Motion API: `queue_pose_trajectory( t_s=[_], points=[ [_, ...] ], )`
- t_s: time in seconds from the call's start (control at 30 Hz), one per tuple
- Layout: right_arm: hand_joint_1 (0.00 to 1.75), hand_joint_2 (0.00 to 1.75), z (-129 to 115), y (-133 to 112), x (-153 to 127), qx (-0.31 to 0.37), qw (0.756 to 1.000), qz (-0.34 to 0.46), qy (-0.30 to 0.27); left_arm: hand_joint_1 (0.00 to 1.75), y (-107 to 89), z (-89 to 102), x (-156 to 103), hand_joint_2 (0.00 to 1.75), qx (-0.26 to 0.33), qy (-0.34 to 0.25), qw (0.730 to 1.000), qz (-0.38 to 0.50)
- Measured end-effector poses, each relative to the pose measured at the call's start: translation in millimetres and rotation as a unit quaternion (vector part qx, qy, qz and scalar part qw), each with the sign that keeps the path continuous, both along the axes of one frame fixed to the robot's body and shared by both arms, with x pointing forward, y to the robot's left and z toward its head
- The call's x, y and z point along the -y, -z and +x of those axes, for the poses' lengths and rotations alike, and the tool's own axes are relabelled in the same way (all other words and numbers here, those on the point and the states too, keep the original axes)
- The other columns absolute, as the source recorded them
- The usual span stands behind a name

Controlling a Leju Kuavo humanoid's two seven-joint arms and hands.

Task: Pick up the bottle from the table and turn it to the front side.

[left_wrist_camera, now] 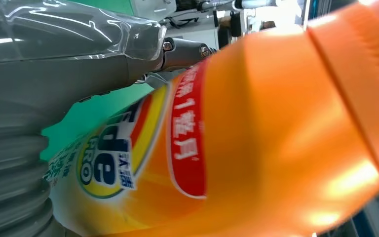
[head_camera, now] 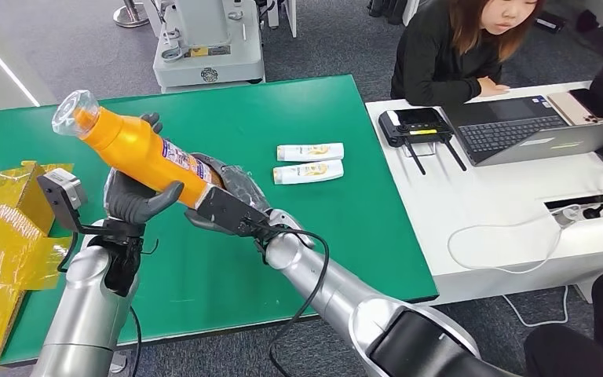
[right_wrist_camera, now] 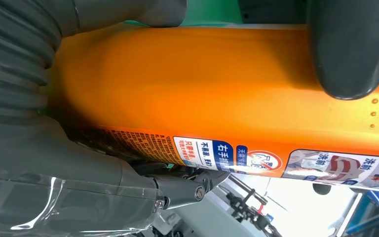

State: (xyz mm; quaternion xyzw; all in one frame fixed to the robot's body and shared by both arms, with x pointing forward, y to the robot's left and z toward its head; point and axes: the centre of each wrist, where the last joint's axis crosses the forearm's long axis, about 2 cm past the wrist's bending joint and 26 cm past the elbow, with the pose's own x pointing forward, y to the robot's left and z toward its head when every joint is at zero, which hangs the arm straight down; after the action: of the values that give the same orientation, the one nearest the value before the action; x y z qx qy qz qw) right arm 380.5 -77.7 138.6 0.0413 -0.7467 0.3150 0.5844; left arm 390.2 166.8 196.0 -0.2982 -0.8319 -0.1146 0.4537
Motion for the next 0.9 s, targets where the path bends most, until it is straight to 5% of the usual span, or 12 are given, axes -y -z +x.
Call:
queue_pose_trajectory(
  t_s=[0.9],
  points=[
    [1.75,1.75,-36.7,81.4,67.9,-0.064,0.994,-0.079,0.041,0.00,31.2,9.8,-27.1,1.75,-0.060,0.035,0.997,0.021]
  ],
)
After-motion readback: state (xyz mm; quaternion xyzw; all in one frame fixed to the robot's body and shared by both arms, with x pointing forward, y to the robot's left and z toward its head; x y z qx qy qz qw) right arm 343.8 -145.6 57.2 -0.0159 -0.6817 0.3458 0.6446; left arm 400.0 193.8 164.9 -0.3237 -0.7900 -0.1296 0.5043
